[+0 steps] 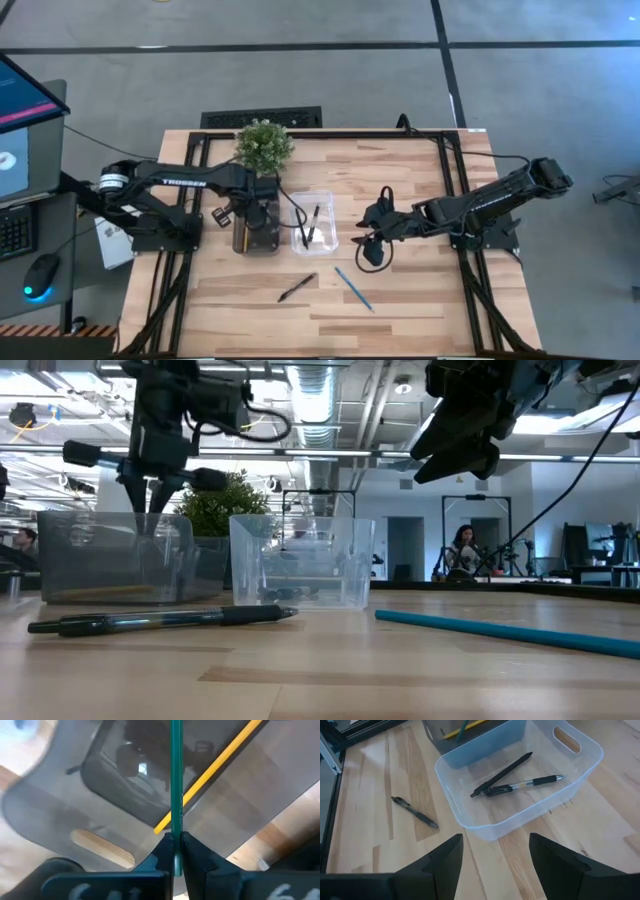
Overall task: Sort pens & pencils
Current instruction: Put the green pencil into the black bin
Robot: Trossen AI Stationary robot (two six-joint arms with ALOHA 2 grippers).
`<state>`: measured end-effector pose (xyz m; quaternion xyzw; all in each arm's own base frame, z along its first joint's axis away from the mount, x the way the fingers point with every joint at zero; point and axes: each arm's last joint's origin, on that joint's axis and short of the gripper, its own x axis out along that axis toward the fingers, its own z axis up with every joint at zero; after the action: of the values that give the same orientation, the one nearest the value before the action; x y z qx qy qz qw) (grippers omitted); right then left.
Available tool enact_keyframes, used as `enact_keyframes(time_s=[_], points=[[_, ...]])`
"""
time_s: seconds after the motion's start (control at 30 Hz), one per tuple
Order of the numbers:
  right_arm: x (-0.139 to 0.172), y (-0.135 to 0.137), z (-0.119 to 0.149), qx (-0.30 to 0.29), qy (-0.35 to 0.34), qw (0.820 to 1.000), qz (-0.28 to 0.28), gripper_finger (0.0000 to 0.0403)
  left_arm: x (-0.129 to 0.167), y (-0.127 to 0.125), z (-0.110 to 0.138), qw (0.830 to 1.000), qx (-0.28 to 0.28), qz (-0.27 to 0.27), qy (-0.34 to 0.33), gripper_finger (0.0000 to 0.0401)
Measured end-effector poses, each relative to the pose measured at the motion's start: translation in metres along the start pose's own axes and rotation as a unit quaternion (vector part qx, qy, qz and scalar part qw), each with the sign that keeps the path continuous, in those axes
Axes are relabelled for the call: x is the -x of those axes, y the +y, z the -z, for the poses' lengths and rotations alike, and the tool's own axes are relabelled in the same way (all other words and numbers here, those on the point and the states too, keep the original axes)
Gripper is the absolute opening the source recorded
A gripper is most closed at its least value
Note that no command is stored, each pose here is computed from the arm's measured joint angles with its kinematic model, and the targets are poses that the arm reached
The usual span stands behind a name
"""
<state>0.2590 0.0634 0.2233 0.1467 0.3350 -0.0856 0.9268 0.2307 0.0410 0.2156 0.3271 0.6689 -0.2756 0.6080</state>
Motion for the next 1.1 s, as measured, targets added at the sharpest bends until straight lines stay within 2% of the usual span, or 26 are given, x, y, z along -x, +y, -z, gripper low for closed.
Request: enact_keyframes(time_s=[0.23,0.47,0.77,1.1], points=[[0.0,0.0,0.0,0.0,-0.001,1.0,0.0,0.0249,-0.014,0.0,0.01,0.999,0.027,0.018,-0.001,0.0013],[0.0,0.0,0.0,0.0,-0.001,1.0,-0.001,0.0249,-0.014,0.008,0.01,0.997,0.067,-0.015,-0.023,0.0028],[0.0,0.0,0.0,0.0,-0.001,1.0,-0.001,0.0249,-0.014,0.008,0.008,0.996,0.065,0.004,-0.063,0.0033],[0.0,0.0,0.0,0.0,-0.001,1.0,-0.001,0.0249,-0.014,0.007,0.009,0.996,0.066,0.014,-0.066,0.0034]])
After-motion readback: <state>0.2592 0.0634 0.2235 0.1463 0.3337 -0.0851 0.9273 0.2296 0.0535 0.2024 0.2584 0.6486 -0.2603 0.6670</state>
